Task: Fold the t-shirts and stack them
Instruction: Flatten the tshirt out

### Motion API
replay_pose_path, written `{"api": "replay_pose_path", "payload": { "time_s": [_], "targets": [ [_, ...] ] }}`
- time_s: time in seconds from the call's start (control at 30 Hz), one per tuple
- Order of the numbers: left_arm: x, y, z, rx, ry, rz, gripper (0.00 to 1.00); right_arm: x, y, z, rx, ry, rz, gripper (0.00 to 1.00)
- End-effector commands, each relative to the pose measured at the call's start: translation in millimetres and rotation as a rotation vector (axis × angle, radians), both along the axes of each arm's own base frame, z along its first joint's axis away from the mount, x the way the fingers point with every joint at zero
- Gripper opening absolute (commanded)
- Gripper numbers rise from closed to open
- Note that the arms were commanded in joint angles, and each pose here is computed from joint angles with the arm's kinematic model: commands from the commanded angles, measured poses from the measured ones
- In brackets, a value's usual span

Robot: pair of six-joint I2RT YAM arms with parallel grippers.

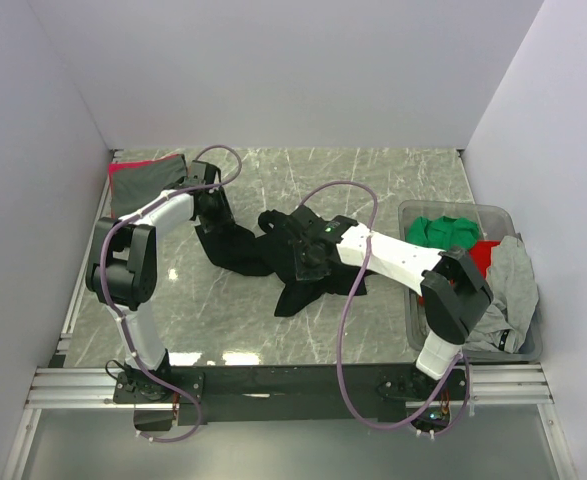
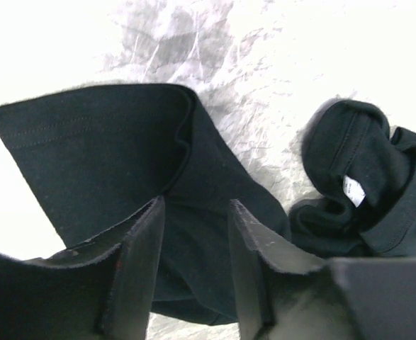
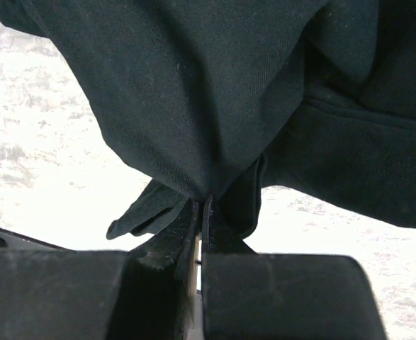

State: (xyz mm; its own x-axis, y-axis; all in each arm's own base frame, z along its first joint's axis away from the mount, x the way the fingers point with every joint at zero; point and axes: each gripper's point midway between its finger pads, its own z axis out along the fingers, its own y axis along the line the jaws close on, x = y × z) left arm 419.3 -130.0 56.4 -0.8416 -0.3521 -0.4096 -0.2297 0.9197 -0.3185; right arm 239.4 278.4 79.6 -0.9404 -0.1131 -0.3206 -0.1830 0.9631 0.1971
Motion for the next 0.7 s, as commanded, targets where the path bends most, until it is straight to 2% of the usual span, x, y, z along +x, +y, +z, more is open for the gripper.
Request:
{"api": "replay_pose_path", "payload": {
  "time_s": [0.0,0.17,0.4,0.5,0.57,0.67],
  "targets": [
    [20,-7,12,-0.026,-0.071,-0.02,0.44,10,6,7,0.001,-0.024,-0.009,0.0],
    [22,-13,6,-0.047,-0.057,-0.039,0.26,12,5,10,-0.005,-0.032,-0.009,0.0],
    [19,-5,-1,-0.005,-0.031,-0.022,0.24,12,3,13,-0.005,-0.04,-0.015,0.0],
    [16,-7,-4,-0.015,-0.028,-0.026,0.17,12,3,12,-0.005,-0.04,-0.015,0.0],
    [15,-9,-5,-0.027,-0.03,-0.033,0.02,11,3,12,-0.008,-0.04,-0.016,0.0],
    [17,-8,6,-0.023,-0.054,-0.037,0.0,14,-2,15,-0.015,-0.058,-0.04,0.0]
  ]
}}
